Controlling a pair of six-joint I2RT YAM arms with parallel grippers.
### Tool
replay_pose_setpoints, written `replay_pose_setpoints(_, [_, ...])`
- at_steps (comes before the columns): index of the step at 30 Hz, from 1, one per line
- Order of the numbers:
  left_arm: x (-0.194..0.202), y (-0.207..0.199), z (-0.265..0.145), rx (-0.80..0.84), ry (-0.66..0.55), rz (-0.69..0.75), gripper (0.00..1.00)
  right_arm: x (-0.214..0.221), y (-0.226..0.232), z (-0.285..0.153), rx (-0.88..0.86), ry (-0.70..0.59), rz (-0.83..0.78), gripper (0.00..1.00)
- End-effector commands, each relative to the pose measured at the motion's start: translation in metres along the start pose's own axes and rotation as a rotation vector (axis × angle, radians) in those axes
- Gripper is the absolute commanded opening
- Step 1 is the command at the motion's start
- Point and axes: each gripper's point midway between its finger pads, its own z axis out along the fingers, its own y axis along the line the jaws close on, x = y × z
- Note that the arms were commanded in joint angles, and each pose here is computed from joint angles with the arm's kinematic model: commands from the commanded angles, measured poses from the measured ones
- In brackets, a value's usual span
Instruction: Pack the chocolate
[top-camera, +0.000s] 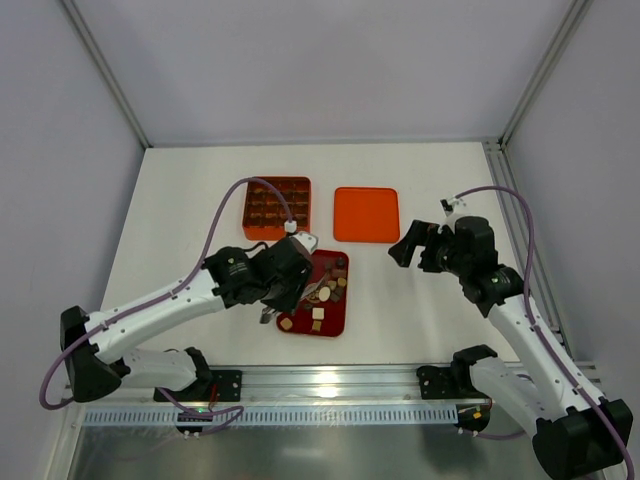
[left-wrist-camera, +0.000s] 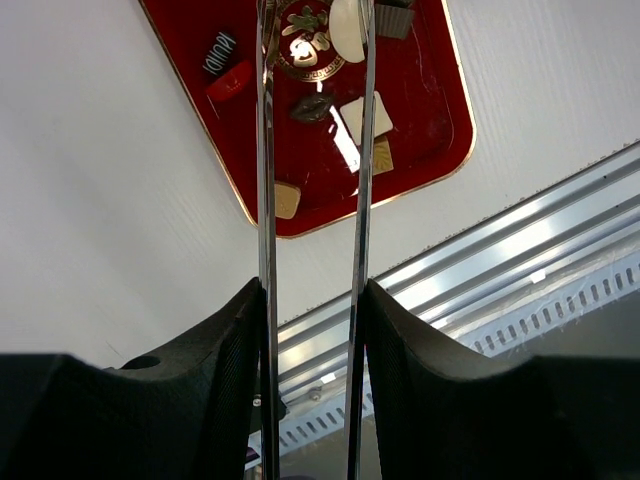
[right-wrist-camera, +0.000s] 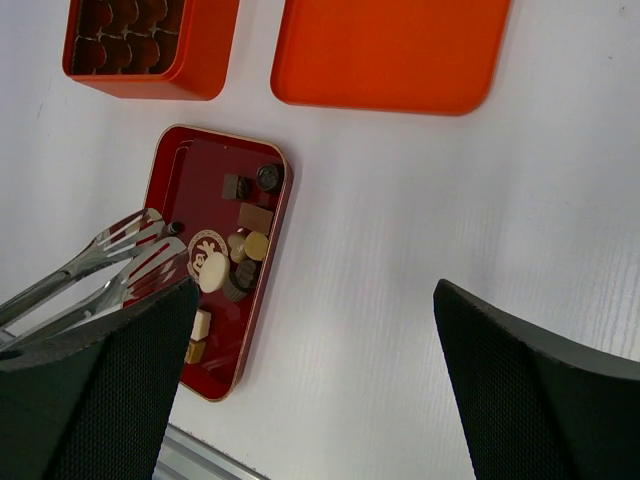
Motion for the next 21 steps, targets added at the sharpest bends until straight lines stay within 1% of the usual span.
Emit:
replay_pose_setpoints(1, [-0.003,-0.012,0.002,0.020,-0.018,-0.031,0.43,-0.007,0.003,-0.005,-0.002,-0.035,-0.013,1.00])
replay_pose_setpoints(6, [0.004,-0.023,0.011,0.020,0.009,0.007,0.43,-0.004,0.002,-0.006,0.000,-0.031,-0.014,1.00])
replay_pose_setpoints(21, [0.012,-0.026,0.026,-0.041,0.051,0.040,0.43,0.000,0.000,-0.003,-0.003,-0.023,-0.009,1.00])
